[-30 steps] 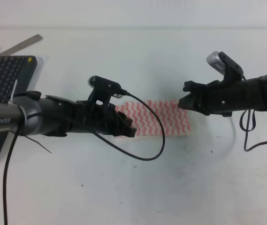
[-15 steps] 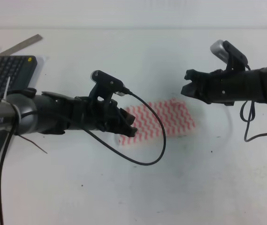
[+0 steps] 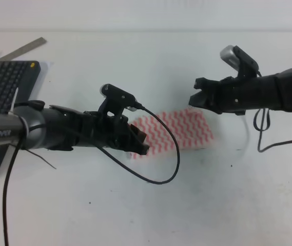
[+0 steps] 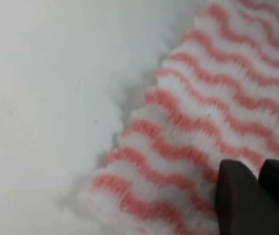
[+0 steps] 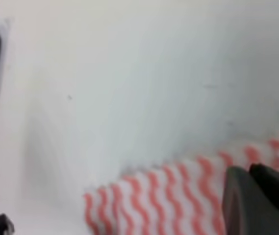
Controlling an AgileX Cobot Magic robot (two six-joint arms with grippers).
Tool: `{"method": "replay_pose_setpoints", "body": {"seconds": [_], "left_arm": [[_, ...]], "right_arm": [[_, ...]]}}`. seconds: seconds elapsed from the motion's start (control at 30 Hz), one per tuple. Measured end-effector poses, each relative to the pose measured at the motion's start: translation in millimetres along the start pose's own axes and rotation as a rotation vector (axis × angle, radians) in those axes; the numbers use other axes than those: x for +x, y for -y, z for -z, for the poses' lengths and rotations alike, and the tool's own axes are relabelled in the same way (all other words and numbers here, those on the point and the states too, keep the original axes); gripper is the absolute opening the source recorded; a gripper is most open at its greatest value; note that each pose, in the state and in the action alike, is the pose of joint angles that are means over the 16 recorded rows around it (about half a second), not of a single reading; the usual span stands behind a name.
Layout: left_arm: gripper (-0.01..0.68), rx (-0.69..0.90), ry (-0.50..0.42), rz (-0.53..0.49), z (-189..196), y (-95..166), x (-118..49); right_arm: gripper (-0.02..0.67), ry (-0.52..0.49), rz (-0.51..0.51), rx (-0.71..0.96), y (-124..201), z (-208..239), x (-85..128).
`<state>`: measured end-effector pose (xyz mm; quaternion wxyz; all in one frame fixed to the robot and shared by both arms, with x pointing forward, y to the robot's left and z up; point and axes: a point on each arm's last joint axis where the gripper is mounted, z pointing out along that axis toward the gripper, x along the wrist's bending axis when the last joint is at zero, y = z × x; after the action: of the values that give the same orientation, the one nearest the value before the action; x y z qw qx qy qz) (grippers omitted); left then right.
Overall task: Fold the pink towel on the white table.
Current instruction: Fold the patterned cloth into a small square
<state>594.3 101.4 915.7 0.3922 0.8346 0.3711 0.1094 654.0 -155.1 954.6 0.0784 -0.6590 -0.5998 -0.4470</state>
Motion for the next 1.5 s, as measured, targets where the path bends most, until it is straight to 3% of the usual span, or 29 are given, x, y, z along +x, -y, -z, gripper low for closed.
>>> {"method": "replay_pose_setpoints", "body": {"seconds": [0.3,0.73,1.5], "left_arm": [[0.087,0.014,-0.009,0.005,-4,4,1.6],[0.087,0.015,-0.012,0.006,-4,4,1.9],[0.087,0.016,-0.014,0.006,-4,4,2.1]], "right_arm": [[0.001,-0.012,0.024,0.039,0,-16,-2],[-0.016,0.046,0.039,0.031,2,-25,-14],[-0.009,0.084,0.111,-0.004,-2,-28,-8]]}}
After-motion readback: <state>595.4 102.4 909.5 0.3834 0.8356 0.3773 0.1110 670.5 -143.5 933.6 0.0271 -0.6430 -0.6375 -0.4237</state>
